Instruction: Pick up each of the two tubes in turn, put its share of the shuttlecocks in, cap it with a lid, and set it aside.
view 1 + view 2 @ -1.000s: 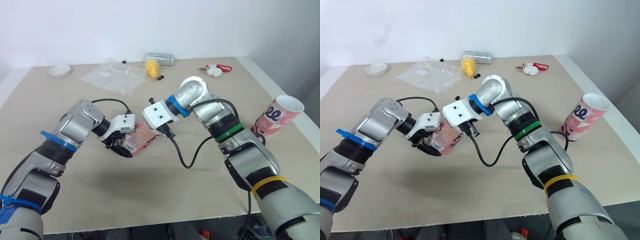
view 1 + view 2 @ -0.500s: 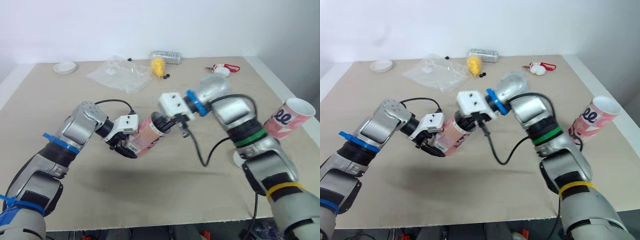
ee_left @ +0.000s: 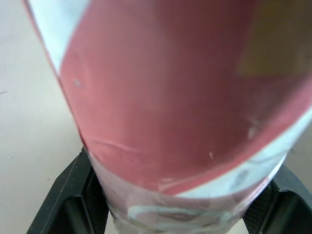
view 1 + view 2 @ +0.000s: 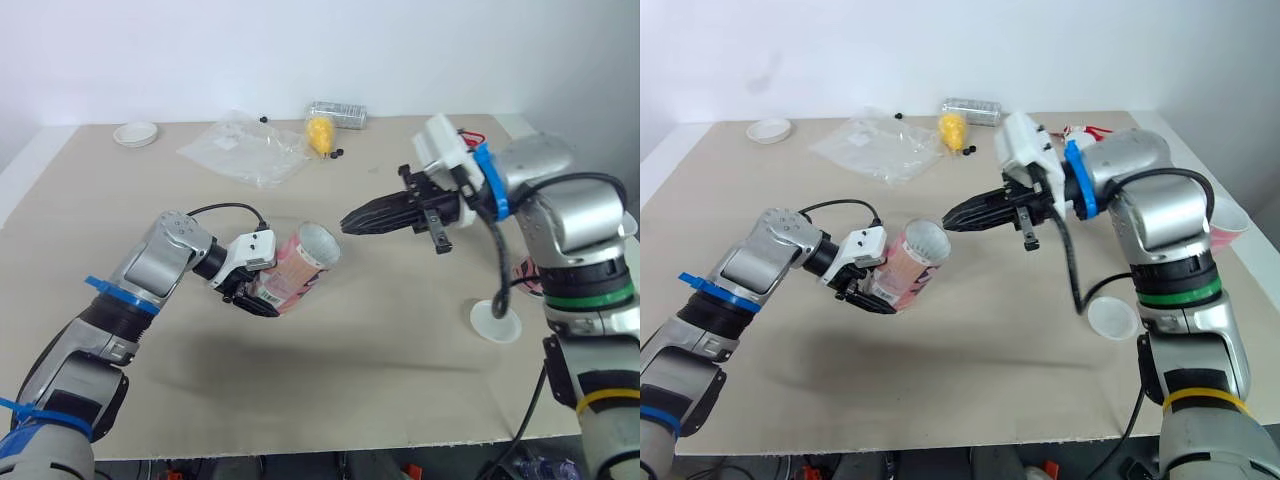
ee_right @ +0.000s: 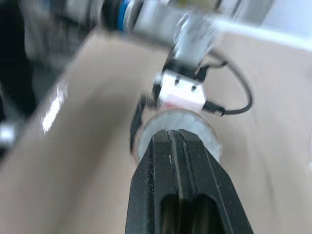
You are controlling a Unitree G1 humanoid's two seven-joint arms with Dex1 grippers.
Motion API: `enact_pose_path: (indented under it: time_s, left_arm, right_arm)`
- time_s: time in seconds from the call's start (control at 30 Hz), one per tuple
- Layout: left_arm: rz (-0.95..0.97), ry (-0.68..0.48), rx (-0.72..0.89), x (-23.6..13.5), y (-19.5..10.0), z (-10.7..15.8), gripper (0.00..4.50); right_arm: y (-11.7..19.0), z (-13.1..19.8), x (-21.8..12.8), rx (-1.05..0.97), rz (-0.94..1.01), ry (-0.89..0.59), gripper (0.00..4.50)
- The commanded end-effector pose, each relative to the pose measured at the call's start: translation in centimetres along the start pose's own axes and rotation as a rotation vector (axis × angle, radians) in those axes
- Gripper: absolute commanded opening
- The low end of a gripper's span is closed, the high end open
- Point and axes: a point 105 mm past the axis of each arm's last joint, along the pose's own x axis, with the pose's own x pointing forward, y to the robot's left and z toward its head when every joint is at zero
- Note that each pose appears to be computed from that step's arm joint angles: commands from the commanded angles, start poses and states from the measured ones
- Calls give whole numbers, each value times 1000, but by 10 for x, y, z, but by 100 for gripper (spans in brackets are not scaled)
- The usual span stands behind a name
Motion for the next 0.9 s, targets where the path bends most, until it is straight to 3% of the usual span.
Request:
enact_pose_path:
  time_s: [0.03,0.3,0.53,0.77,0.9]
  left_arm:
    - [63,-125,20,14,1,13,291]
    - [248,-443,-25,43,-6,29,291]
    - [352,-556,-61,64,-13,29,291]
    - [352,-534,-31,72,-13,25,291]
    - [316,-514,7,78,-20,24,291]
  right_arm:
    - [-5,17,-14,8,-169,-107,1]
    - [-9,-26,-37,152,-476,-89,1]
    - [-5,-54,-50,206,-535,3,1]
    - [0,-75,-62,264,-540,137,1]
    - [11,-92,-80,313,-502,287,138]
